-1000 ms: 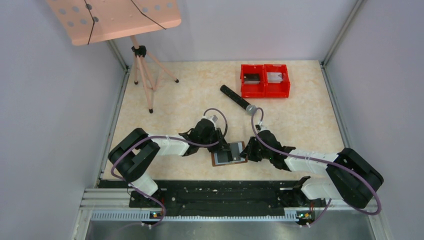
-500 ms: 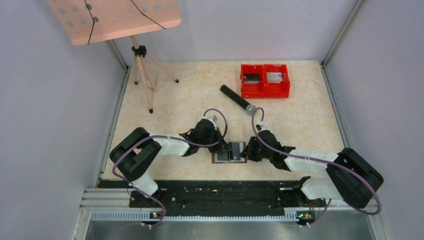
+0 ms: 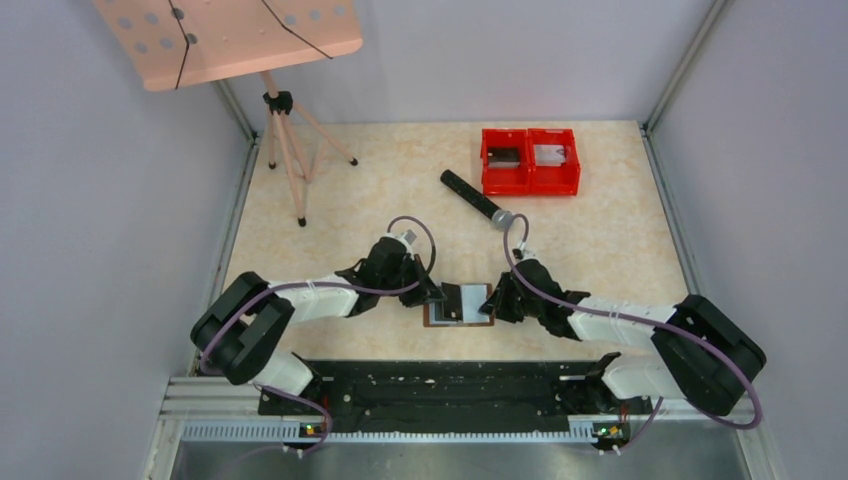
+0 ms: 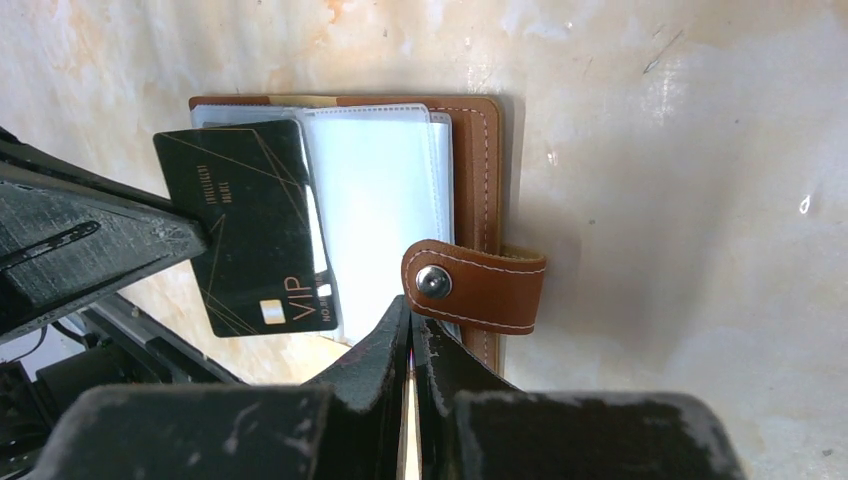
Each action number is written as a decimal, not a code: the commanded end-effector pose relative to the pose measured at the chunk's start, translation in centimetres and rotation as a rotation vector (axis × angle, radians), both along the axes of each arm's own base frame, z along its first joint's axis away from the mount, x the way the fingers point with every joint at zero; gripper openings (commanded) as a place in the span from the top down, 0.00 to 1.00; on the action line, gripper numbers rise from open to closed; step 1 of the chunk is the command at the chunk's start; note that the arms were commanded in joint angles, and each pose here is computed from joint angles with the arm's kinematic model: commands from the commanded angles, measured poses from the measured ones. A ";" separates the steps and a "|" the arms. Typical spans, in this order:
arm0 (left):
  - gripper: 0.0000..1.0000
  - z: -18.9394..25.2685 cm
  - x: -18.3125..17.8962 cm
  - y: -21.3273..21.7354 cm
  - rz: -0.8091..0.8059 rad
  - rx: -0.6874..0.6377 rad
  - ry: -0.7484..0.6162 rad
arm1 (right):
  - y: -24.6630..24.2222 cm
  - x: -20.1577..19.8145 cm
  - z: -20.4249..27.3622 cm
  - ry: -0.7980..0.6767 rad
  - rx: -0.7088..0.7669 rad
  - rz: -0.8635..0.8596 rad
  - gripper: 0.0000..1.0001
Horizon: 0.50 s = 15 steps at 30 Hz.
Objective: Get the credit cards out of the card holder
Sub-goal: Remove the credit card from the card holder.
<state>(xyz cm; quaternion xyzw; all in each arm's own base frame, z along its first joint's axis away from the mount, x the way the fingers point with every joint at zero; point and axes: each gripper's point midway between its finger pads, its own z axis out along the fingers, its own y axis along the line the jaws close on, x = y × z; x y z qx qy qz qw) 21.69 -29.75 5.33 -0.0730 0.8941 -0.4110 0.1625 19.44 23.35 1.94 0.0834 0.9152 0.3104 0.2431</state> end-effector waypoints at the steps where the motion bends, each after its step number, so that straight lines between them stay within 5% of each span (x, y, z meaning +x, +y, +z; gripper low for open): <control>1: 1.00 0.6 -0.2 1.1 -0.011 0.020 -0.039 | -1.2 0.4 -0.3 -0.003 -0.074 -0.005 0.98; 15: 1.00 5.4 -0.5 2.2 -0.080 0.019 -0.244 | 3.5 1.9 11.8 -0.305 0.135 0.234 0.83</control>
